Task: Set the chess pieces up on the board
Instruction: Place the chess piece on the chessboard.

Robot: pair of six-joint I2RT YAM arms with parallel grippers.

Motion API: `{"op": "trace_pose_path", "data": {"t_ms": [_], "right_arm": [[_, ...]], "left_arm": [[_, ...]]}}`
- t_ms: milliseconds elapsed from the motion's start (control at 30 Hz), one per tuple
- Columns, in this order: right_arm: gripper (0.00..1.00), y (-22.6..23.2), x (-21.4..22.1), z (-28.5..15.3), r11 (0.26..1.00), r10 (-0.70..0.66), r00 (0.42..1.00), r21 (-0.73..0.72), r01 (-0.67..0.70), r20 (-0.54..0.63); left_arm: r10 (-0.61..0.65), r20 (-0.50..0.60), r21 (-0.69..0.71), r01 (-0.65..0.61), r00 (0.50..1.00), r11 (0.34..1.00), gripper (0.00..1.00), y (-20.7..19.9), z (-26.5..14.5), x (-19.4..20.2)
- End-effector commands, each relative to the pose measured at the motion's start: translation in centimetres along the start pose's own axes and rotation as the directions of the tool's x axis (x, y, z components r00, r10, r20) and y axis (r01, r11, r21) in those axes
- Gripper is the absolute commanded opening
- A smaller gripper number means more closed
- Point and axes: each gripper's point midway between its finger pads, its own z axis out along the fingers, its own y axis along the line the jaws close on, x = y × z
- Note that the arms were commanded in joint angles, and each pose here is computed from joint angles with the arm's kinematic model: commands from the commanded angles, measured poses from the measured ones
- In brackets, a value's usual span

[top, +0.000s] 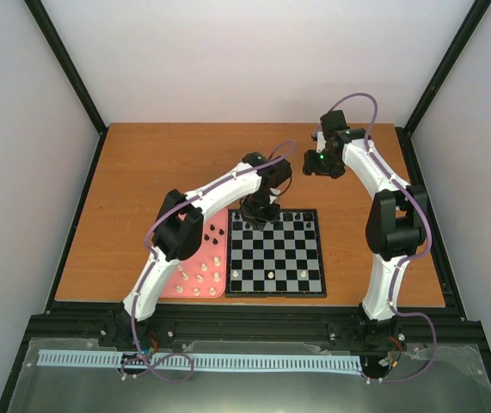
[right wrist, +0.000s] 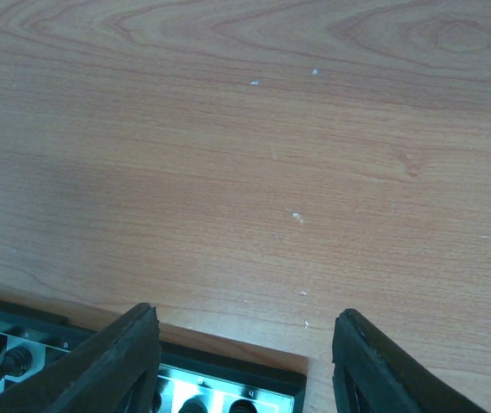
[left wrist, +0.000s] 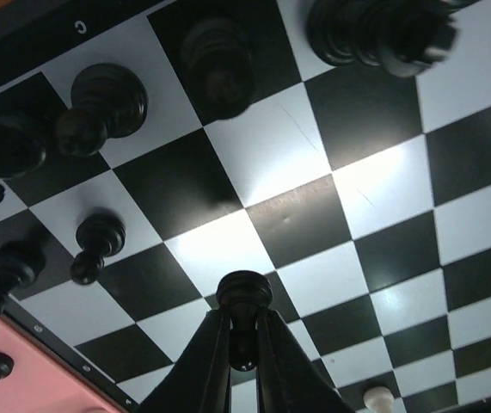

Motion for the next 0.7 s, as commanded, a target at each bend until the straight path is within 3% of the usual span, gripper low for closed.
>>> {"op": "trace_pose_path", "data": {"t_ms": [0, 667], "right_arm": [[0.55, -0.5, -0.5, -1.2, 1.0, -0.01, 0.999, 0.018, 0.009, 0.033], [0.55, -0.7, -0.3, -0.6, 1.0, -0.009, 1.0, 0.024, 0.009, 0.021]], "left_arm": [[-0.009, 0.039, -0.011, 0.01, 0.999, 1.0, 0.09, 0.2, -0.1, -1.4], [-0.063, 0.068, -0.006, 0.064, 0.996, 0.998, 0.1, 2.3, 1.5, -4.3]]}}
